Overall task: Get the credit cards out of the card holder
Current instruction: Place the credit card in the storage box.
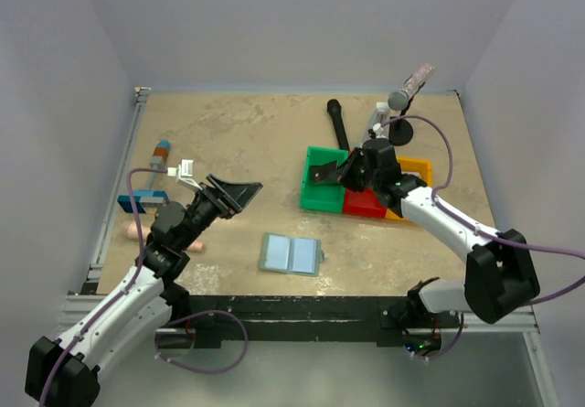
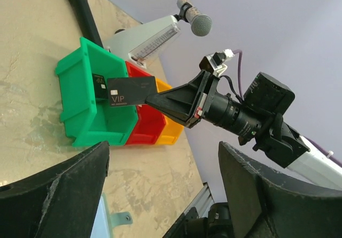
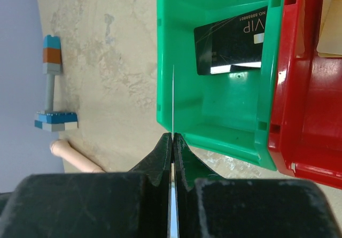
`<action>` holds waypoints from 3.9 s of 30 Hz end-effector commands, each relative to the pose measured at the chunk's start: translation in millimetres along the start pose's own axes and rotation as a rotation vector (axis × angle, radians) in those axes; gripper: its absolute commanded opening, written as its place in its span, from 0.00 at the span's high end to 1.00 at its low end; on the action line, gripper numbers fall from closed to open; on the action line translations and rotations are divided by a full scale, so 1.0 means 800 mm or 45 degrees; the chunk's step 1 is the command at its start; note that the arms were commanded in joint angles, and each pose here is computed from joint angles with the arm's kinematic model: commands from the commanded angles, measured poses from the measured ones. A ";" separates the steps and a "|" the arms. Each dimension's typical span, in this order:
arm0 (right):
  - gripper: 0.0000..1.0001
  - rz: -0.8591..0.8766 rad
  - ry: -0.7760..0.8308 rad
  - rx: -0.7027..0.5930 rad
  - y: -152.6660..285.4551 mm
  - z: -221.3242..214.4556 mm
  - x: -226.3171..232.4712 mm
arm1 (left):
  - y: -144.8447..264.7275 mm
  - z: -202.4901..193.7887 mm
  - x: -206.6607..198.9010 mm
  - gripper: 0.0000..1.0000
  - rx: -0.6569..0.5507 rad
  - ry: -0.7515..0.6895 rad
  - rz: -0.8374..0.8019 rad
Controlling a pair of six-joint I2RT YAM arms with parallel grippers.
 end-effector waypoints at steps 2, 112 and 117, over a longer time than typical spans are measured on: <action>1.00 -0.028 0.039 -0.019 -0.013 0.023 0.006 | 0.002 0.000 0.005 0.13 -0.001 -0.039 0.001; 0.77 -0.212 0.238 0.187 -0.063 0.035 -0.037 | -0.009 -0.011 0.031 0.13 0.054 -0.009 0.092; 0.97 -0.315 0.374 0.227 -0.066 0.012 -0.040 | -0.012 -0.014 0.031 0.13 0.072 0.001 0.090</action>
Point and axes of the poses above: each gripper's point midway between its finger pads, its own y axis back along the fingers, its own x axis along the line the jaws close on, z = x × y, the point moved 2 cm from there along y, back along the fingers, and after that the axes turned 10 degrees about y, right-handed, at the moved point
